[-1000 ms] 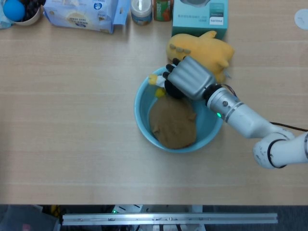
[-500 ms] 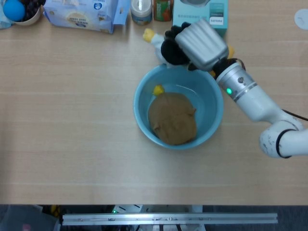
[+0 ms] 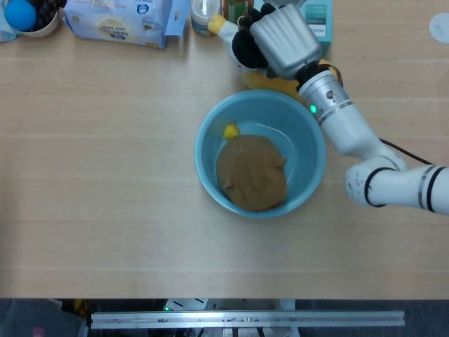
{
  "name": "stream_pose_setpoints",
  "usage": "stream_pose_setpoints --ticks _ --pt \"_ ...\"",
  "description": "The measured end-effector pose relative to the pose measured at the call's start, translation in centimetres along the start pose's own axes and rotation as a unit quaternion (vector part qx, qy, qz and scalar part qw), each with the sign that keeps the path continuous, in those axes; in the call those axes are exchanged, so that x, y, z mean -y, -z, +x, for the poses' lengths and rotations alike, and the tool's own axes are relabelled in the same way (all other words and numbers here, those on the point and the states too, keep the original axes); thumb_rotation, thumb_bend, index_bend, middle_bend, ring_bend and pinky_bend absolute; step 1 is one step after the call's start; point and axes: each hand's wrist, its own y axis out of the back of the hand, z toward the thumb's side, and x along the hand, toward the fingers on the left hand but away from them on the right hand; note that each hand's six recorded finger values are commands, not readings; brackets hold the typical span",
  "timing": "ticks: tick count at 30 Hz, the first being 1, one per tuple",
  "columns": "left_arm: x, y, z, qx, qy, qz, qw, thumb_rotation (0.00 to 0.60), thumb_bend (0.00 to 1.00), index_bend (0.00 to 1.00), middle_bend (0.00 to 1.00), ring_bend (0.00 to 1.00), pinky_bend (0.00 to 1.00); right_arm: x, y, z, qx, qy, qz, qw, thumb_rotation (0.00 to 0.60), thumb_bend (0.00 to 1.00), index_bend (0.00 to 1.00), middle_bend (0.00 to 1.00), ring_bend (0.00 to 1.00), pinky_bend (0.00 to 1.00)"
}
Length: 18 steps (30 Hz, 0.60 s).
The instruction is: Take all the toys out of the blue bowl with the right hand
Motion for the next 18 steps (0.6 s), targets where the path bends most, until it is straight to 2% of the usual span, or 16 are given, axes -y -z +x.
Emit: stream_pose_setpoints --ticks 1,3,7,14,18 --pt "0.0 0.0 0.0 0.0 0.0 0.001 1.0 0.6 0.42 0.04 0.08 0.05 0.13 0.5 -0.1 -0.3 0.005 -0.011 0.003 0.9999 0.6 0.3 0.0 0.02 0.02 0.18" --pt "-0.1 -0.1 0.0 0.0 0.0 0.001 1.0 0.6 0.42 0.04 0.08 0.05 0.13 1.0 -0.5 -0.7 0.009 -0.027 0.007 0.9996 0.6 0.29 0.0 0.0 0.0 0.13" --pt "-0.1 0.1 -0.1 -0.003 0.0 0.001 1.0 0.6 0.42 0.05 0.08 0.05 0.13 1.2 -1.3 -0.9 0.005 -0.037 0.005 0.9993 0.6 0.29 0.0 0.0 0.0 0.11" --pt "0.0 0.0 0.0 -0.001 0.002 0.003 1.0 0.6 0.42 0.05 0.08 0.05 0.13 -0.4 -3.4 1.1 -0.051 -0.031 -0.016 0.9981 0.6 0.28 0.0 0.0 0.0 0.11" --pt "0.1 -0.2 0.0 0.001 0.002 0.002 1.0 0.6 0.42 0.05 0.08 0.05 0.13 -1.5 -3.8 3.3 -0.084 -0.037 -0.028 0.9954 0.6 0.22 0.0 0.0 0.0 0.11"
